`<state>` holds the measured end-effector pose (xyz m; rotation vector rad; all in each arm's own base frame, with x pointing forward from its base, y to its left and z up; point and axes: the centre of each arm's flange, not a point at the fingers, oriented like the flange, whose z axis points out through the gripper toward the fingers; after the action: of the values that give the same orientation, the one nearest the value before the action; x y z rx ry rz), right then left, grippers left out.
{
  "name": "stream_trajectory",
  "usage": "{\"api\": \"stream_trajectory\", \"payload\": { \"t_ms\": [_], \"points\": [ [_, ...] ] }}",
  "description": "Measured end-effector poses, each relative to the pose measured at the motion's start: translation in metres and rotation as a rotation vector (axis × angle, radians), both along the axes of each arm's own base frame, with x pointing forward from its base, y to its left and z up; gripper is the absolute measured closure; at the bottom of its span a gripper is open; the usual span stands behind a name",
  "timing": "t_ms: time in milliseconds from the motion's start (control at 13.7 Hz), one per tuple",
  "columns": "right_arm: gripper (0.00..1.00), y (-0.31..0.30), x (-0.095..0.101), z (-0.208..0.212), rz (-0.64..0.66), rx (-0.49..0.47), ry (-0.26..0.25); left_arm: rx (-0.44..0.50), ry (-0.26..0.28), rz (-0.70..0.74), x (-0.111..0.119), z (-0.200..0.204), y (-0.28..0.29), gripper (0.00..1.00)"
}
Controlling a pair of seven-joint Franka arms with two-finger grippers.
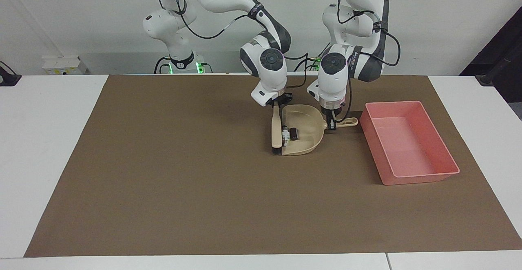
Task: Clean e-waste and dump in bin
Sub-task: 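Sweep the green component into the dustpan with the brush in the right gripper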
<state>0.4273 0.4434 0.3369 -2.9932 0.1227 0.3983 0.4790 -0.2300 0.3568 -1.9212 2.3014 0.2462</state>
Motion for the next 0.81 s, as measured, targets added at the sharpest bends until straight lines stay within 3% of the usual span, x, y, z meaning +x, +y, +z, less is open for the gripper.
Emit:
{"api": "stream_trajectory", "payload": {
  "t_ms": [513,806],
  "points": [
    [0.74,0.023,-0.001,0.015,-0.041,0.019,-0.022,-0.001,-0.003,-0.002,0.000,0.000,0.000,0.66],
    [0.74,0.020,-0.003,0.008,-0.031,-0.012,0.011,-0.009,-0.014,-0.005,0.001,-0.002,0.001,0.66]
  ]
}}
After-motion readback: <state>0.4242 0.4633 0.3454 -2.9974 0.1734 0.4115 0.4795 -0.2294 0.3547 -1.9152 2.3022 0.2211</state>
